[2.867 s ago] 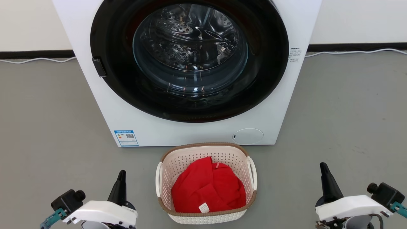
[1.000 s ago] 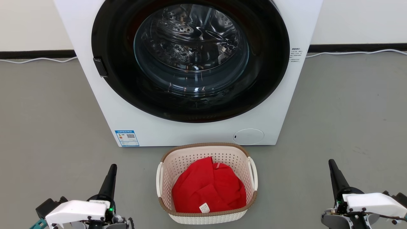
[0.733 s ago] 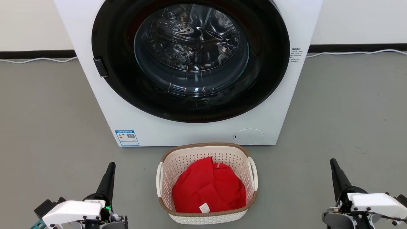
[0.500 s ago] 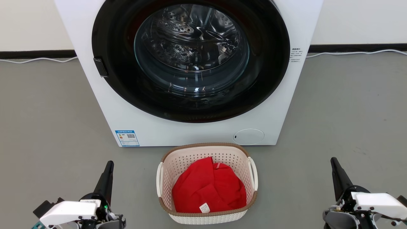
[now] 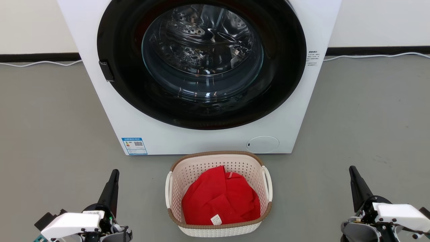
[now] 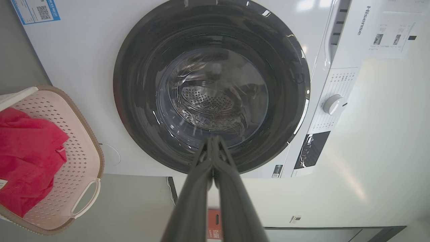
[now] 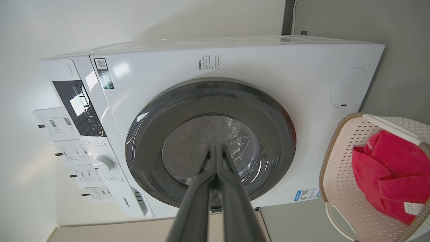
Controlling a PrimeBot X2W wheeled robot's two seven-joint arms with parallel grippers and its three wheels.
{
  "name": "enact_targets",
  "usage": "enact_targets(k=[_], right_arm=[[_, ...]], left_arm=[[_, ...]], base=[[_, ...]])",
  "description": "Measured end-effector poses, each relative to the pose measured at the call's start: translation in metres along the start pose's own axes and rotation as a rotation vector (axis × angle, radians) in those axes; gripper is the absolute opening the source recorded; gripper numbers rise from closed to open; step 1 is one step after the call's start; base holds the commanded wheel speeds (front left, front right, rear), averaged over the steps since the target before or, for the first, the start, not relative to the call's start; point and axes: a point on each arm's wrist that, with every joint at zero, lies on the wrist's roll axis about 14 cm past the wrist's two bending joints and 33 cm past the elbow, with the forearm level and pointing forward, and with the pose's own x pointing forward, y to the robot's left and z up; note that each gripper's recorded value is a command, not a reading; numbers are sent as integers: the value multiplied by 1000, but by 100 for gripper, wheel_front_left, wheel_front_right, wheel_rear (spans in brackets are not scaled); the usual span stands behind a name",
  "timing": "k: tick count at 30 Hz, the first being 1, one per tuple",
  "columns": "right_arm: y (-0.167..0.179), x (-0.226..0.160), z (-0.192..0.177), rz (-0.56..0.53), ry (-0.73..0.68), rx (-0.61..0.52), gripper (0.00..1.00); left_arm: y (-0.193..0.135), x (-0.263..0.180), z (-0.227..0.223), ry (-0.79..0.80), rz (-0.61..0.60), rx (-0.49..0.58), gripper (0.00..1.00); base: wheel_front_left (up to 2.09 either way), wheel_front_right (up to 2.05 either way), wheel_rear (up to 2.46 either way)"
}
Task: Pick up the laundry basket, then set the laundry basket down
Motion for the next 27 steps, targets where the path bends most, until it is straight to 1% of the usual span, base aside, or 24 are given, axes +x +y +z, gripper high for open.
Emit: enact_targets(k=[27], right_arm=[[0, 0, 0, 0, 0, 0, 0]], left_arm=[[0, 0, 0, 0, 0, 0, 0]], base=[[0, 0, 0]])
